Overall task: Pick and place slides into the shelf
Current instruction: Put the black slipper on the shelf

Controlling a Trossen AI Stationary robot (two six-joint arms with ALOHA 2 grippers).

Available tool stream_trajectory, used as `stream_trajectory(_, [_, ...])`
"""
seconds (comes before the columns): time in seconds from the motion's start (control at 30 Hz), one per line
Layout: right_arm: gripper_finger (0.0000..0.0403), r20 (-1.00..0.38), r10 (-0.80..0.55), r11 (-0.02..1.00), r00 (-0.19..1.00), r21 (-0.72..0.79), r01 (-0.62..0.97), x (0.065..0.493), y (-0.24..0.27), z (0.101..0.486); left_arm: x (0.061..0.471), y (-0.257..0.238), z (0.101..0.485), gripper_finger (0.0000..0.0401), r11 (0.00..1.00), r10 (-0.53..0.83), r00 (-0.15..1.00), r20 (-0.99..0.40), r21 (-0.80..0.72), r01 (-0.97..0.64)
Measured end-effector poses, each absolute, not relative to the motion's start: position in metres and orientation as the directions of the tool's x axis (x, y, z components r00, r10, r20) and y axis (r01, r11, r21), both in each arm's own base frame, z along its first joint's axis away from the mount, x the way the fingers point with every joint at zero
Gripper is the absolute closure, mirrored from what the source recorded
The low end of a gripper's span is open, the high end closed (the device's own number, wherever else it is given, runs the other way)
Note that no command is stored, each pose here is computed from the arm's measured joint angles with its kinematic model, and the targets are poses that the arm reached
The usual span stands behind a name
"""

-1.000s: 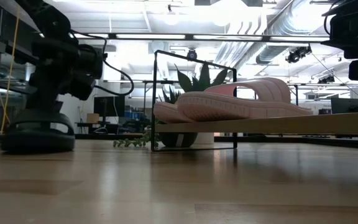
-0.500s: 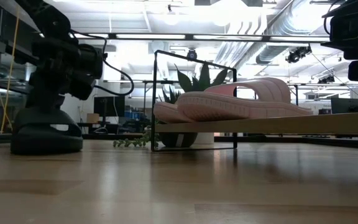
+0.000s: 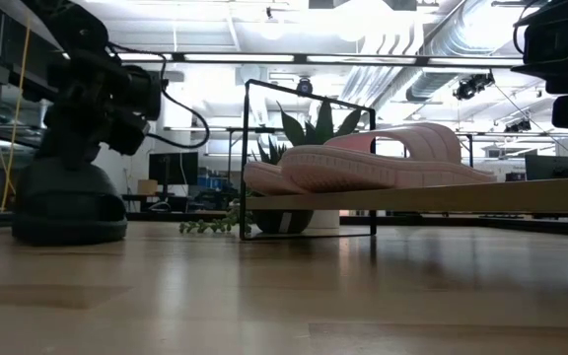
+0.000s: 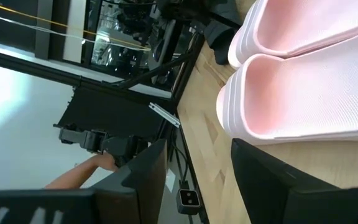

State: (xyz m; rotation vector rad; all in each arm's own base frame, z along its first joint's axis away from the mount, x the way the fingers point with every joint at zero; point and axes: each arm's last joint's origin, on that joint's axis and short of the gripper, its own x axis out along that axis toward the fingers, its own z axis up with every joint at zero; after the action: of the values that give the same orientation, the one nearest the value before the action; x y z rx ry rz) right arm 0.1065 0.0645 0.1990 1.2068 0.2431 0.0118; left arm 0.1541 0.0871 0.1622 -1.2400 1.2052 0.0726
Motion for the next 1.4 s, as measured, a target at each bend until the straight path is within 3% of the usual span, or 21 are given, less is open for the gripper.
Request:
stream_trajectory(0.27, [0.0233, -0.18, 0.141, 0.383, 0.973, 0.917, 0.115, 0.107, 0.065, 0.199, 0.149, 0.084, 0.195, 0.0396, 0.406, -0.461, 0.534, -0.709, -0.703, -0.583])
stream_trajectory(0.8, [0.0233, -0.165, 0.141, 0.396, 0.976, 0.913, 0.097, 0.107, 0.065, 0.201, 0.133, 0.077, 0.298, 0.0398, 0.504, -0.142, 0.772, -0.619, -0.717, -0.482])
stream_trajectory(1.17, [0.0233, -0.117, 0.142, 0.406, 0.983, 0.912, 0.05, 0.107, 0.065, 0.206, 0.146, 0.063, 0.333, 0.0397, 0.579, -0.046, 0.831, -0.554, -0.693, -0.43])
stream_trajectory(1.4, [0.0233, -0.074, 0.138, 0.409, 0.988, 0.913, 0.012, 0.108, 0.065, 0.21, 0.164, 0.044, 0.348, 0.0397, 0.595, 0.013, 0.902, -0.431, -0.722, -0.354])
